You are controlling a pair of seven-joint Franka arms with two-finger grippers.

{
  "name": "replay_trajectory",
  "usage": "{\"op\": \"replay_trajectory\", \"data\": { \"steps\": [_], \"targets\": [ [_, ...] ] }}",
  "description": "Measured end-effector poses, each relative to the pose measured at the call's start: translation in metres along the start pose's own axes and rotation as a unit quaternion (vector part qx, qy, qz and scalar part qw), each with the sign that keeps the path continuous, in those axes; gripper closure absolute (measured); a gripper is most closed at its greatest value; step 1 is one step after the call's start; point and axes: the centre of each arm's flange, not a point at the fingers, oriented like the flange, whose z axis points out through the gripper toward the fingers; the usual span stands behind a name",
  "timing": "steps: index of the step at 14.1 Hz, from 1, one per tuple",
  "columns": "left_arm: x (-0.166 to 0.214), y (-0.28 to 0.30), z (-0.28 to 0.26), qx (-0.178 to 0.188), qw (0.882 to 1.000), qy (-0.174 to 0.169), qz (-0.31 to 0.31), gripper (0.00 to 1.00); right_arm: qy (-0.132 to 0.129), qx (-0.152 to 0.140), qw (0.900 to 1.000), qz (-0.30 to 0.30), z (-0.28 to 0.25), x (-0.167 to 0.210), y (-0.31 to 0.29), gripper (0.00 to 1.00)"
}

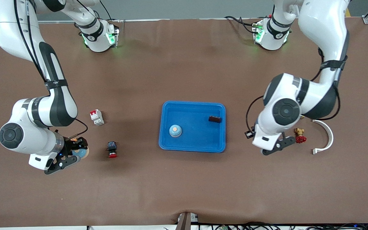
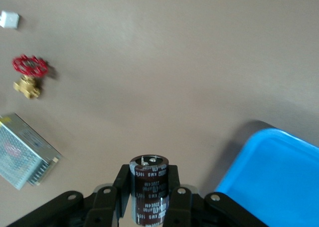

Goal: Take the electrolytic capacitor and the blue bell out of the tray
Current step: 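Carry the bell with the right gripper while the left gripper carries the capacitor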

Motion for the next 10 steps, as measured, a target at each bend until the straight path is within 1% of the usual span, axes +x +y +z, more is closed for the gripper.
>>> {"op": "replay_trajectory", "data": {
  "steps": [2, 4, 6, 10],
  "targets": [
    [0.009, -0.024, 0.002, -0.005, 1.0, 0.005, 0.03, 0.67, 0.006, -0.002, 1.0, -0.004, 0.006, 0.003, 0.0, 0.36],
    [0.006, -0.043, 0.007, -0.015, 0.998, 0.021, 0.056, 0.67, 0.004, -0.001, 1.0, -0.016, 0.014, 0.003, 0.001, 0.36],
    [-0.007, -0.061, 0.017, -0.022, 0.996, 0.039, 0.082, 0.67, 0.002, -0.001, 0.999, -0.037, 0.028, 0.004, 0.004, 0.36],
    [-0.038, -0.111, 0.034, -0.017, 0.989, 0.05, 0.136, 0.67, 0.0, 0.0, 0.998, -0.065, 0.061, -0.001, 0.016, 0.36]
  ]
}}
